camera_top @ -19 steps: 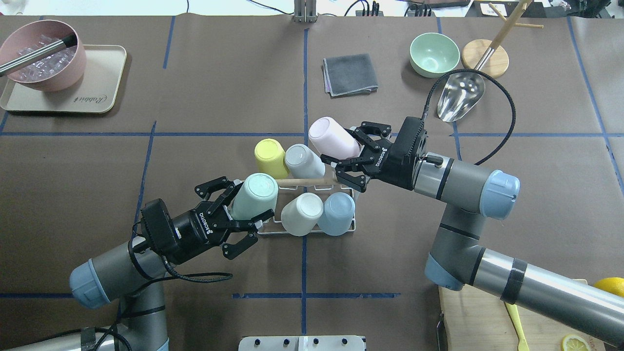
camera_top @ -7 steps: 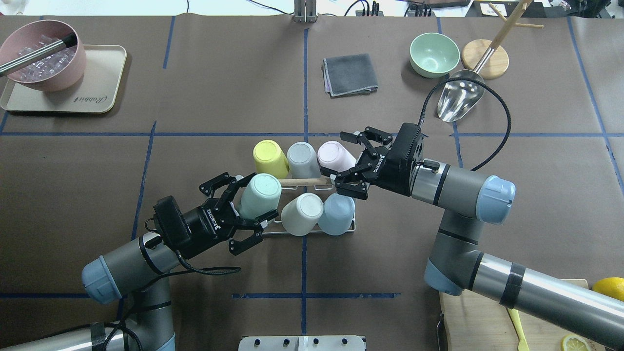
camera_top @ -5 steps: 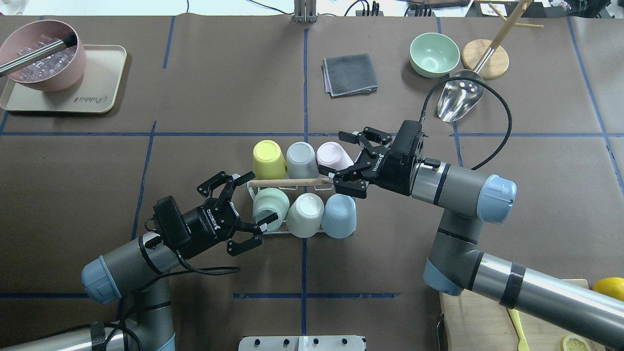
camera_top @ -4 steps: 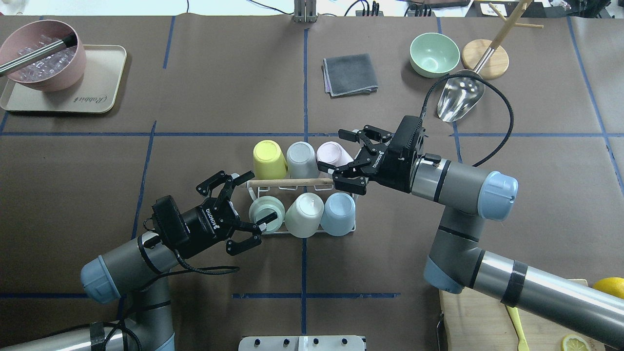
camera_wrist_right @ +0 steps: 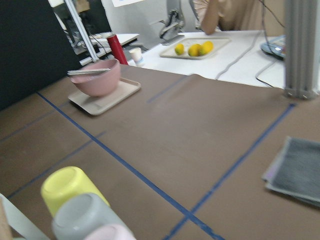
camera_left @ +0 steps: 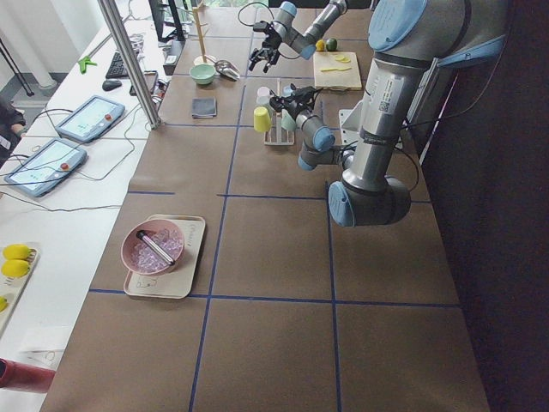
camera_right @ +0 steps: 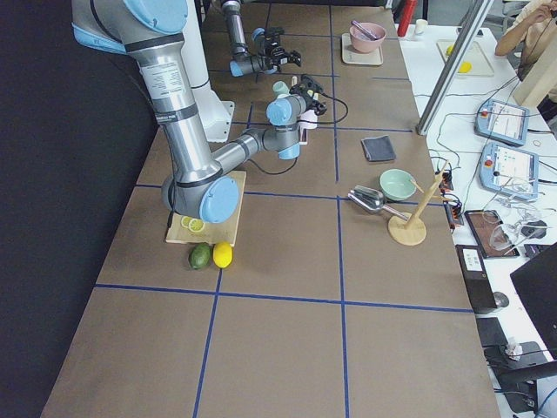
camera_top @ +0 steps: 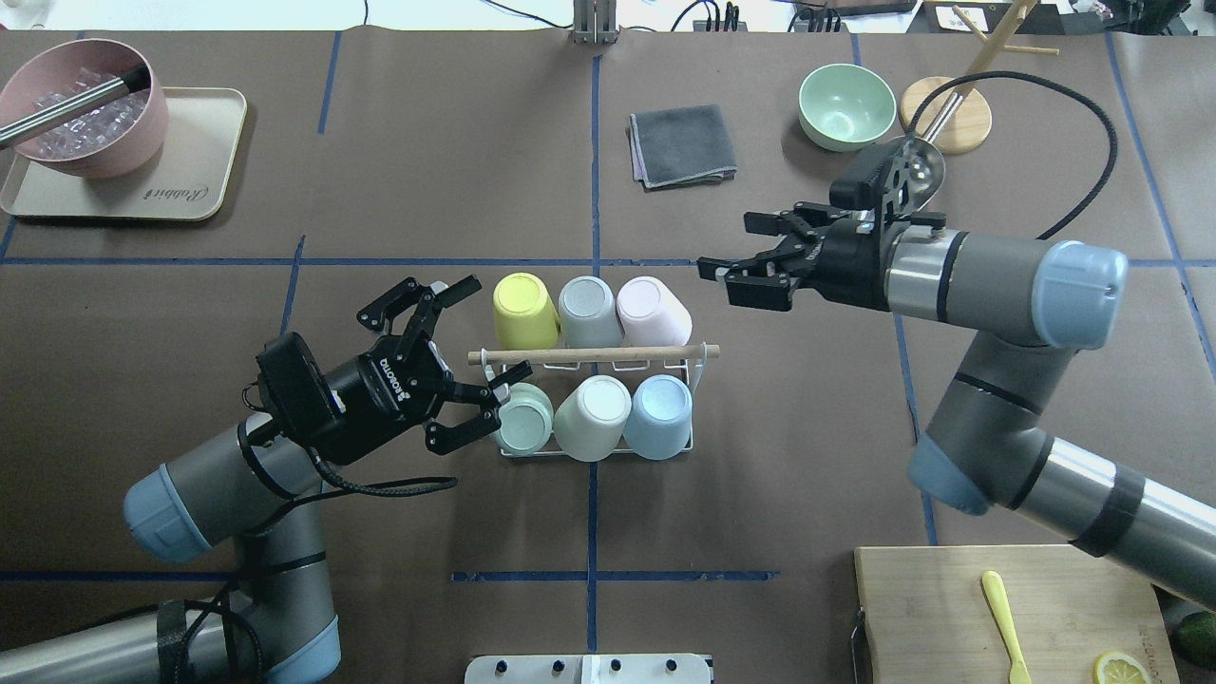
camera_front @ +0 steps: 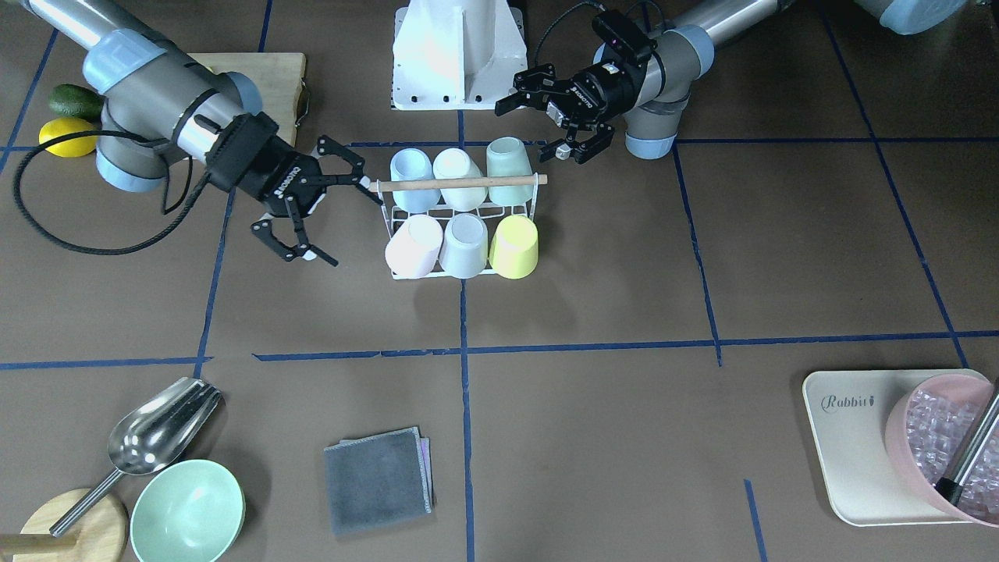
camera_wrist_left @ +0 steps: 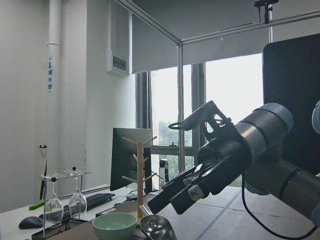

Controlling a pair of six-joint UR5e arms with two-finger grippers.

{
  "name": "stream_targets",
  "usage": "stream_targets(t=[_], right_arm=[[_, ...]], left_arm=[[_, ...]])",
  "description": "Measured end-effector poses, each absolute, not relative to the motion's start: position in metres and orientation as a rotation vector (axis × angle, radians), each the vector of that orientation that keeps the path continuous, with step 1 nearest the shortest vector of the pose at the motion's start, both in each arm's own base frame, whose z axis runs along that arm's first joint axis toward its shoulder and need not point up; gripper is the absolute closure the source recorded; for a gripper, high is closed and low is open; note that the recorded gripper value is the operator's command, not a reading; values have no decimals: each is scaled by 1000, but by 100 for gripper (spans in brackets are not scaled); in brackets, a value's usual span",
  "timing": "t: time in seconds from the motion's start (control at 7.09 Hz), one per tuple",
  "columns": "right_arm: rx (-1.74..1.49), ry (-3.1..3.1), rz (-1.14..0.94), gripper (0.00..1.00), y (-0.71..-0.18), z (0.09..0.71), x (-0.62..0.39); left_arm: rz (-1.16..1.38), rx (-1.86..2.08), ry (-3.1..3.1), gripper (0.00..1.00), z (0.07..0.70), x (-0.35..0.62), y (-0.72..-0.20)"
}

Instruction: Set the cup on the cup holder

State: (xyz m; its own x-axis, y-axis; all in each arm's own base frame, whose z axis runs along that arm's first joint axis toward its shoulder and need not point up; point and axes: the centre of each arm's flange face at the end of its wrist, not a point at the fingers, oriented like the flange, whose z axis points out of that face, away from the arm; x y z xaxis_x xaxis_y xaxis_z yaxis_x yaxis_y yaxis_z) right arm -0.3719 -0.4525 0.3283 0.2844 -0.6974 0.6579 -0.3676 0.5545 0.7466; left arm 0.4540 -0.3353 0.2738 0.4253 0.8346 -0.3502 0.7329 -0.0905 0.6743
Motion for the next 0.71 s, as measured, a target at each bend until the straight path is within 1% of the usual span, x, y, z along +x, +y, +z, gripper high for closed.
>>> stream_targets(t=[0.28, 0.42, 0.56, 0.71], right_arm=[[821, -1167, -248, 0, -476, 395, -307], [674, -1109, -213, 0, -486, 410, -260], [513, -1061, -142, 0, -486, 428, -205], [360, -1032, -40, 0, -472, 461, -143]], left_arm=[[176, 1829, 1245, 0, 243, 439, -357], [184, 1804, 1205, 0, 231, 434, -368], [192, 1757, 1173, 0, 215, 425, -385], [211, 1688, 1146, 0, 195, 407, -404]])
